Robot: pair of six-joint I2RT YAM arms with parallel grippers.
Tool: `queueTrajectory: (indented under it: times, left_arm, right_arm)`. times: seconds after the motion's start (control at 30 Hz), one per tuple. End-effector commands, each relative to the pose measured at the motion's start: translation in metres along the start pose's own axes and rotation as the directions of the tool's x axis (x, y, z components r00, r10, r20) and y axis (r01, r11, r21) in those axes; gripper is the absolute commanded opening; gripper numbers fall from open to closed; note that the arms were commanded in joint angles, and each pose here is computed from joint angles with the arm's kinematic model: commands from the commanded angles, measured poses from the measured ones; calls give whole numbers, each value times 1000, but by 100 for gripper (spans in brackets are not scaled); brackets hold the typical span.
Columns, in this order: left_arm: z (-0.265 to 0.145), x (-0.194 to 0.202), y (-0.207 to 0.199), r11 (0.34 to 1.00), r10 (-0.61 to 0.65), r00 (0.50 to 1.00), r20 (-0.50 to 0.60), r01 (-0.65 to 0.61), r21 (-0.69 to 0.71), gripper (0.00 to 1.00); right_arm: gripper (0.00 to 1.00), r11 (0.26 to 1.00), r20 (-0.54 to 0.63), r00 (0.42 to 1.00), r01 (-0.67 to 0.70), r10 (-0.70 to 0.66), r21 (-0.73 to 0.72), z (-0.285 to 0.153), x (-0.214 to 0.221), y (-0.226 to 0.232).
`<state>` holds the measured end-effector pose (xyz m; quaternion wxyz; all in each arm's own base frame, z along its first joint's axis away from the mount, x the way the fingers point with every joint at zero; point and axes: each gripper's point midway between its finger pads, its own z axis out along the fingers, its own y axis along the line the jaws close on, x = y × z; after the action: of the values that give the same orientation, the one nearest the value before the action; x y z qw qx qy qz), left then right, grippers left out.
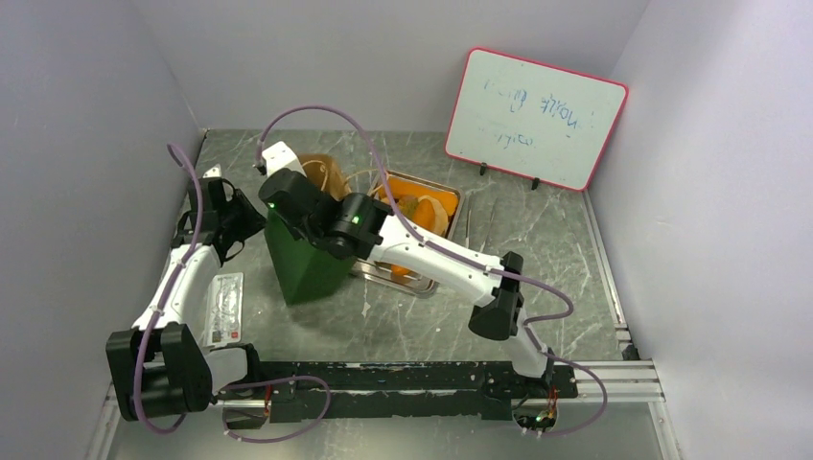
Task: Take the fake bread out of the paper bag
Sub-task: Adjust the paper bag at the center of the board.
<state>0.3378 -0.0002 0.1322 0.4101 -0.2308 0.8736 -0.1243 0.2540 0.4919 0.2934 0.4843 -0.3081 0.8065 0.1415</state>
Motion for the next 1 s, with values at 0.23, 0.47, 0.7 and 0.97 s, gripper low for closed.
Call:
queueTrajectory:
  times: [0.23,0.47,0.7,0.97]
  left_arm:
    - [2,-5,-9,1000,6,1000,20,-6,9,19]
    - [-1,-1,-6,1000,4,1000,21,-4,-3,19]
    - [-18,1,11,994,-59,995,84,66,-83,23]
    - [-31,3,23,978,-148,977,153,168,-125,28]
  right_arm:
    - [6,999,-4,999,34,-34,-39,-2,1,14]
    - [8,993,-20,998,61,-63,-102,6,21,49]
    - [28,978,-21,993,108,-113,-177,0,39,96]
    - [48,978,51,993,116,-109,-174,-21,20,100]
